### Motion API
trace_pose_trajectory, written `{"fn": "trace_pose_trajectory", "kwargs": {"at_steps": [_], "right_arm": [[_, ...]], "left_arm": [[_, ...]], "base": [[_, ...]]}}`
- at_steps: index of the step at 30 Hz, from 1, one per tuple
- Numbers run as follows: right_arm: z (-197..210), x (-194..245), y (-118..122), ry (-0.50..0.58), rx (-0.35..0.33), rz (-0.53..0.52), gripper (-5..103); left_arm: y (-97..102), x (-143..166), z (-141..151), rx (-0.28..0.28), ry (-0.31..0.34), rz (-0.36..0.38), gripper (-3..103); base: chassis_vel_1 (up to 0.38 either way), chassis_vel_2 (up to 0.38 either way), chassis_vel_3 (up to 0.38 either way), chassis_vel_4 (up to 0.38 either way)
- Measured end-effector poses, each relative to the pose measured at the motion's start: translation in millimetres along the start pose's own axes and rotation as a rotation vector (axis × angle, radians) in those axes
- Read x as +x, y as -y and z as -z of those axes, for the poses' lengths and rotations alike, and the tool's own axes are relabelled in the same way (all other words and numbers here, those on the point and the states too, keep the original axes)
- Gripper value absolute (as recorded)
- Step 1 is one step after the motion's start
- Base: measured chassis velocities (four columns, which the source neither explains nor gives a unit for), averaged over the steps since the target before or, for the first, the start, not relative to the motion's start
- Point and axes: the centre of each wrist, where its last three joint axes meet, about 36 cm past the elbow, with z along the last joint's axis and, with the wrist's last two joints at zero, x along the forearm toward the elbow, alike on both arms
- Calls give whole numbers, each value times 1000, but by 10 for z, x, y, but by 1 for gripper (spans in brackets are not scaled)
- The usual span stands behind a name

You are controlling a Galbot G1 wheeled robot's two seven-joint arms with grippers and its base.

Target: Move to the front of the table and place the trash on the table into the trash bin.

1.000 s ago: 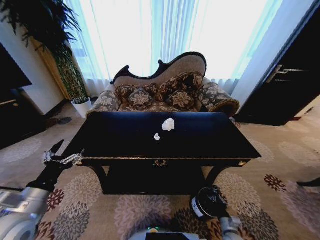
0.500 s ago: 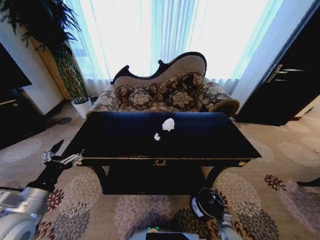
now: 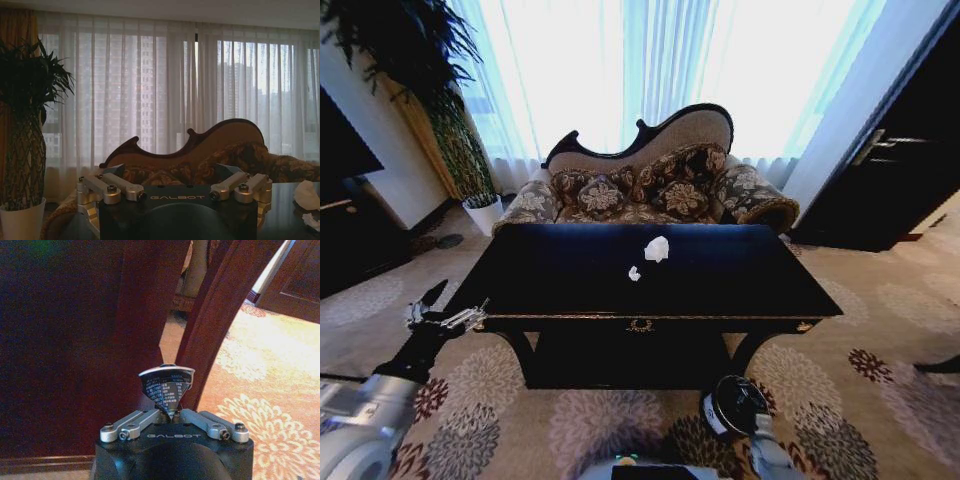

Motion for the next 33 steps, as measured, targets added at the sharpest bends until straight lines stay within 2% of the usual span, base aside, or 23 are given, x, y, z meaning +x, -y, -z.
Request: {"fn": "trace_pose_trajectory", "kwargs": {"at_steps": [7,18,21,22,25,27,31,32,33], "right_arm": [[-84,-100,233,-55,38,-42,0],[-120,-72,166,-76,23,-34,0],[-128,-51,145,-82,19,-29,16],[-128,-51,145,-82,19,-29,16],[-135,-39,145,-84,19,-26,32],[-136,-36,146,-85,19,-26,32],[-143,-22,156,-84,19,-26,54],[-143,-22,156,-84,19,-26,54],[-147,-14,160,-84,18,-26,60]], "left_arm": [[0,0,0,0,0,0,100],[0,0,0,0,0,0,100],[0,0,0,0,0,0,100],[0,0,0,0,0,0,100],[0,0,0,0,0,0,100],[0,0,0,0,0,0,100],[0,0,0,0,0,0,100],[0,0,0,0,0,0,100],[0,0,0,0,0,0,100]], "base": [[0,0,0,0],[0,0,0,0],[0,0,0,0],[0,0,0,0],[0,0,0,0],[0,0,0,0],[0,0,0,0],[0,0,0,0],[0,0,0,0]]}}
